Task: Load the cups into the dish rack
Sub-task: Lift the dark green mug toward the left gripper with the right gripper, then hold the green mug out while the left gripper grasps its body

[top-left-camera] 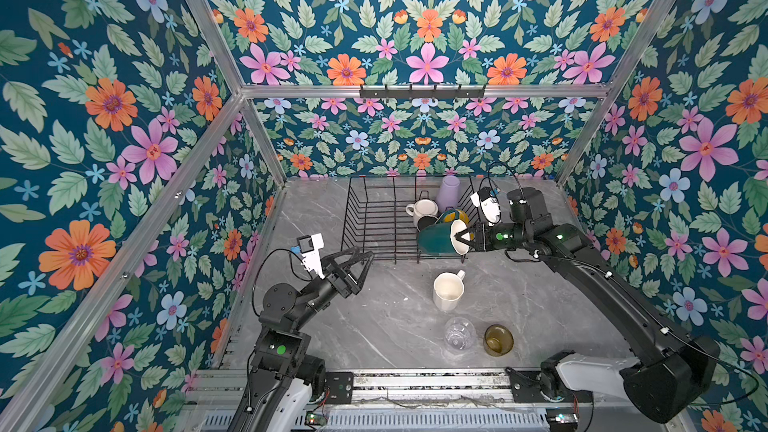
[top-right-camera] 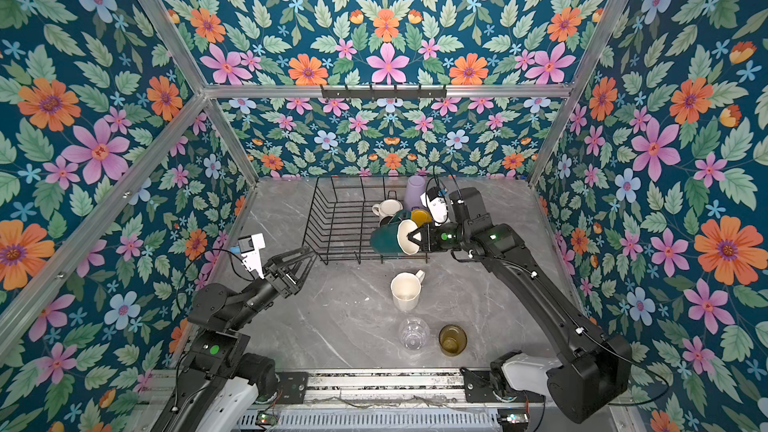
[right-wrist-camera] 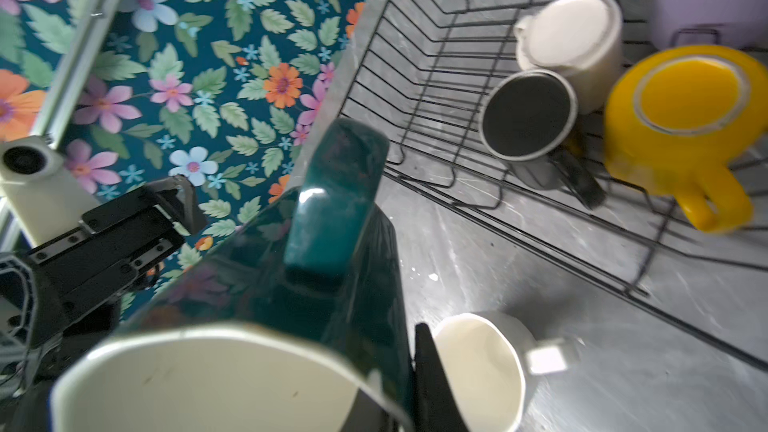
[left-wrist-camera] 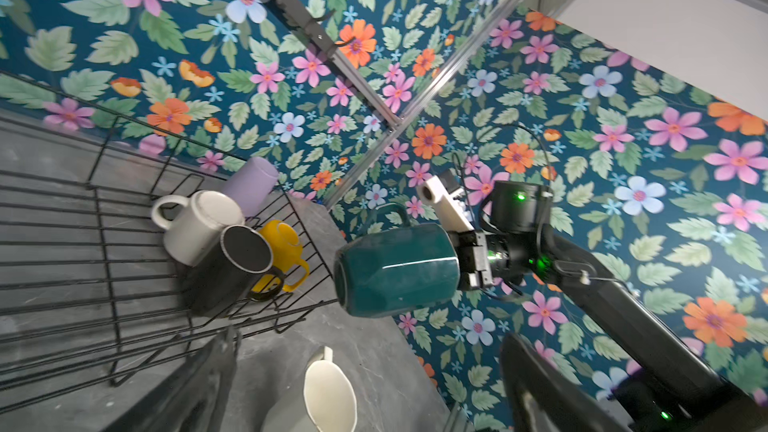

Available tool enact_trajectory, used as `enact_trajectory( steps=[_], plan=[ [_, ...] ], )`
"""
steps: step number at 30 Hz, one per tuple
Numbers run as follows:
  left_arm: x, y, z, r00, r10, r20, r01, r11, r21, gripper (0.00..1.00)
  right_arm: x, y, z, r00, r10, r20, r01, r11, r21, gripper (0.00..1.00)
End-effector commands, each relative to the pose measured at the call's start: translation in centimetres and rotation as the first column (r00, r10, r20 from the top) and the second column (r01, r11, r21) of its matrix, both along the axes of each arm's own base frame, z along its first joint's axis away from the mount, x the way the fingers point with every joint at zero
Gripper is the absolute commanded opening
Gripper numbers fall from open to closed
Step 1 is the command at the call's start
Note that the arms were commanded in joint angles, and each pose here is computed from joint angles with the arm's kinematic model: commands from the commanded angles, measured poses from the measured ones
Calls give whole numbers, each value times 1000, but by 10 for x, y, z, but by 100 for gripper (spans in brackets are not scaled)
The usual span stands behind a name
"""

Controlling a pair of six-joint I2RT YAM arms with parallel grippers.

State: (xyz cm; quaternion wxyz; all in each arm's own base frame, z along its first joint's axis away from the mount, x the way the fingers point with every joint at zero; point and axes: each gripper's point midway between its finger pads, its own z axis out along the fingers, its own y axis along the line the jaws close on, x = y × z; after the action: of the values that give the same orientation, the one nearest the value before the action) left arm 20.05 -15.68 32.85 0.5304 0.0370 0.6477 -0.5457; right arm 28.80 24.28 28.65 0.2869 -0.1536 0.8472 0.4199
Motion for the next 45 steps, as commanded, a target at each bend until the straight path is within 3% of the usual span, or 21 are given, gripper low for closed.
enact_trajectory(
  steps=[1, 10, 17, 45],
  plan=[
    [-16, -10, 18, 991, -96, 90, 97, 995, -9, 100, -2, 31, 55, 965, 167, 201, -207, 958, 200, 0],
    [-18, -19, 14, 982, -167, 86, 169, 986, -11, 100, -7, 49, 70, 913, 282, 295, -364, 890, 275, 0],
    [-25, -27, 21, 961, -249, 116, 253, 967, -20, 100, -17, 62, 66, 867, 346, 359, -448, 857, 256, 0],
    [-34, -37, 26, 928, -350, 130, 354, 935, -2, 100, -54, 106, 74, 737, 543, 402, -661, 702, 266, 0]
  ],
)
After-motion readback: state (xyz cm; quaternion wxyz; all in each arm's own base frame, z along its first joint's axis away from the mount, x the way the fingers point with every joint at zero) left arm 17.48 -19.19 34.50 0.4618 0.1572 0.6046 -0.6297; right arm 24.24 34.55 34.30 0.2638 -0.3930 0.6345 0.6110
